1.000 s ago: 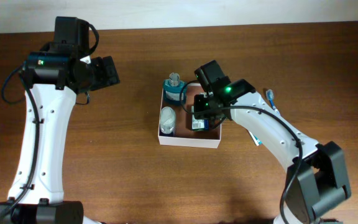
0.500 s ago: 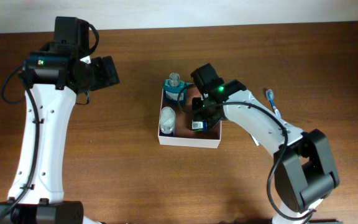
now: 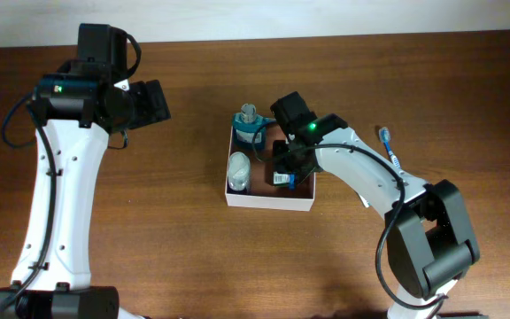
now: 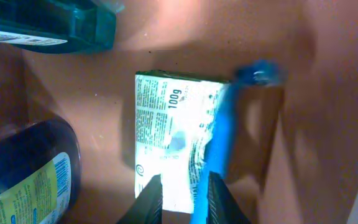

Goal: Pack container
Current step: 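Open right gripper and move it back over the toothpaste tube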

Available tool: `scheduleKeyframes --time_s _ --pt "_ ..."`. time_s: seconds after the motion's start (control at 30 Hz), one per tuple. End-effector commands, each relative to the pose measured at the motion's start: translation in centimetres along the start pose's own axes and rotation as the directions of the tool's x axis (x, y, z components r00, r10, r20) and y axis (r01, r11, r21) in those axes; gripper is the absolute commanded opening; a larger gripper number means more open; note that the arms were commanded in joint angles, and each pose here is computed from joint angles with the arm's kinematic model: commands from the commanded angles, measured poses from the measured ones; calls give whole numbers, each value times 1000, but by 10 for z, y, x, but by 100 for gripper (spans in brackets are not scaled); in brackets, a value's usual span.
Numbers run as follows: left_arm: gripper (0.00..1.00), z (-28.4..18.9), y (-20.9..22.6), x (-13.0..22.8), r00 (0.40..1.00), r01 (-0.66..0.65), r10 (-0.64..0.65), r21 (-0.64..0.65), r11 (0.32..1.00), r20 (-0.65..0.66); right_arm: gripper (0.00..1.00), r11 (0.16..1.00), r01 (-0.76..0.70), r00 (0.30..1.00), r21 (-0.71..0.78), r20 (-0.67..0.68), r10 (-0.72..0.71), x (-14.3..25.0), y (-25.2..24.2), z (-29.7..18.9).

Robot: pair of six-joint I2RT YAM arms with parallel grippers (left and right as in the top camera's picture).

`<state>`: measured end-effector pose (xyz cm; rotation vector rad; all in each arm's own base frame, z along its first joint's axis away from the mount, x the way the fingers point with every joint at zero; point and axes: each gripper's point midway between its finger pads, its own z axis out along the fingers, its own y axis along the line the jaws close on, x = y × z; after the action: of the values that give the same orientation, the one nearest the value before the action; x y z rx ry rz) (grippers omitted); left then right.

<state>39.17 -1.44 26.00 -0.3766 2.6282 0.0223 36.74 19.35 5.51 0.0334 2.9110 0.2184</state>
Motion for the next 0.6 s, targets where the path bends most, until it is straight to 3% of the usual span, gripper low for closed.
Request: scheduleKeyframes --time_s 0.0,0.27,0.43,0.57 --pt "99 -6 1 -3 1000 9 -9 1 1000 19 18 1000 12 1000 -20 15 -11 -5 10 -3" --pt "99 -6 1 -3 1000 9 -9 1 1000 19 30 989 113 990 -92 92 -104 -31 33 -78" --pt "99 -6 1 -3 1000 9 -9 1 1000 19 32 995 99 987 6 129 -99 -37 11 -123" --pt "99 -6 1 -3 1000 9 -9 1 1000 19 32 982 129 987 139 75 -140 -28 -32 -133"
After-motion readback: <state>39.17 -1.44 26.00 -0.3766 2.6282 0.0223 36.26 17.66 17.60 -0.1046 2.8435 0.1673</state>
